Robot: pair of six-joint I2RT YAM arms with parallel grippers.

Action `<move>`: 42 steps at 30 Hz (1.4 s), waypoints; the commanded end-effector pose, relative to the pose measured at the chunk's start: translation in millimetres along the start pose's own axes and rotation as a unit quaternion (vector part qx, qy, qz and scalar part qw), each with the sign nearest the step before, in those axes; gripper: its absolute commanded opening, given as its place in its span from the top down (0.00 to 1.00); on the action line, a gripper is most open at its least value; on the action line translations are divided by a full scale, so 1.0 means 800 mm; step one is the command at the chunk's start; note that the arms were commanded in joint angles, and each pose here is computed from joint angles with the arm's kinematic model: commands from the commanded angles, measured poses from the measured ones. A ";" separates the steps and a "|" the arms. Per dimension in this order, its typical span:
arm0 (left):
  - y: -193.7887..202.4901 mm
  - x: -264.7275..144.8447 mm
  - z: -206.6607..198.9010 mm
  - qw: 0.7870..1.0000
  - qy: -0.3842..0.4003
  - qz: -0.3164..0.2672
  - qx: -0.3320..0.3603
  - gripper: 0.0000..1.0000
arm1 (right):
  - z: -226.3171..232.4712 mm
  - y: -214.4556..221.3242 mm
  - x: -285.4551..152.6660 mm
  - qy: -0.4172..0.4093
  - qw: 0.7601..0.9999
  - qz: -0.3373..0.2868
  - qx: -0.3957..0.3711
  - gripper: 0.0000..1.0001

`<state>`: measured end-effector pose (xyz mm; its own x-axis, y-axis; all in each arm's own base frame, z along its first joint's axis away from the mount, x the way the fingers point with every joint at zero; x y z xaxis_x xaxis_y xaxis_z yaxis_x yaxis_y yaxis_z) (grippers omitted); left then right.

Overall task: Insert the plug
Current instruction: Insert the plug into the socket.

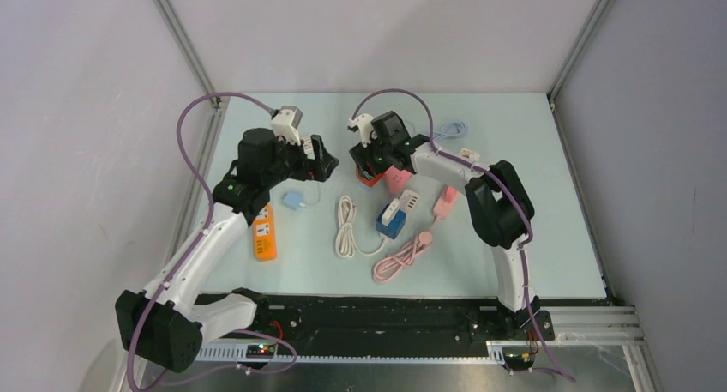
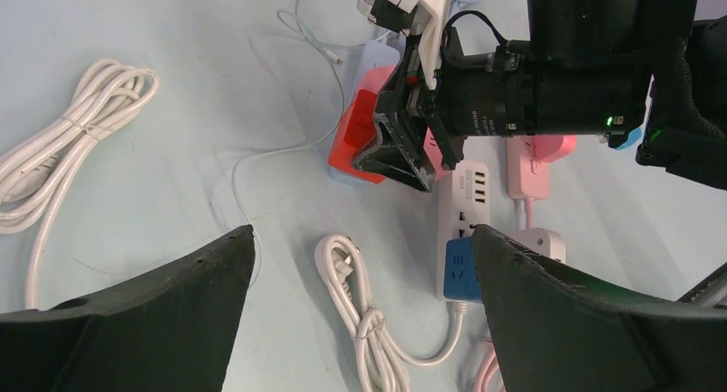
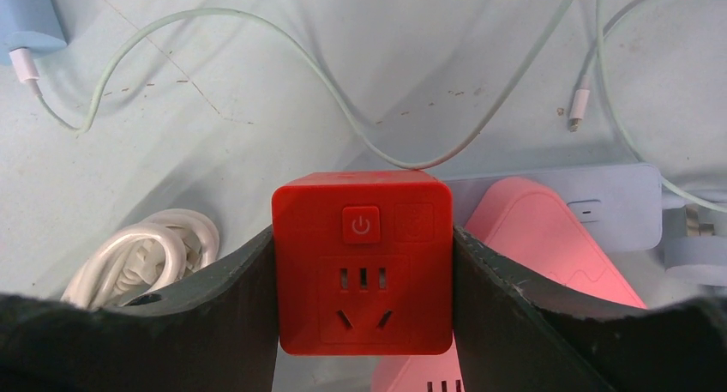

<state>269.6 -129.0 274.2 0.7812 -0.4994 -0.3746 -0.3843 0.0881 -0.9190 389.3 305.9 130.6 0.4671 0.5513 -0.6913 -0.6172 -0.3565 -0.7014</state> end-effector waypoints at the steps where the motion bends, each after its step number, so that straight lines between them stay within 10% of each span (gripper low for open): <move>1: 0.000 0.005 0.001 1.000 0.008 -0.004 -0.002 0.00 | -0.046 0.085 0.008 0.116 0.985 0.123 0.020 1.00; 26: -0.002 0.014 0.004 1.000 0.006 0.002 -0.006 0.00 | -0.040 0.102 0.003 0.135 0.981 0.137 0.035 1.00; 42: -0.006 0.010 0.008 1.000 -0.005 -0.006 0.003 0.00 | -0.009 -0.019 -0.036 0.063 0.996 0.056 0.040 0.03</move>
<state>276.3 -130.9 260.8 0.7637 -0.4931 -0.4167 -0.4250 0.1019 -0.8994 386.4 295.3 144.1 0.4664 0.4148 -0.7813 -0.7020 -0.3638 -0.6123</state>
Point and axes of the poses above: each gripper's point midway between its finger pads, its own x axis out along the fingers, its own z axis along the line the jaws close on, y = z × x, the point moved 7 cm from there along -x, back along the fingers, and after that the axes turned 12 degrees about x, right-handed, at the moved point
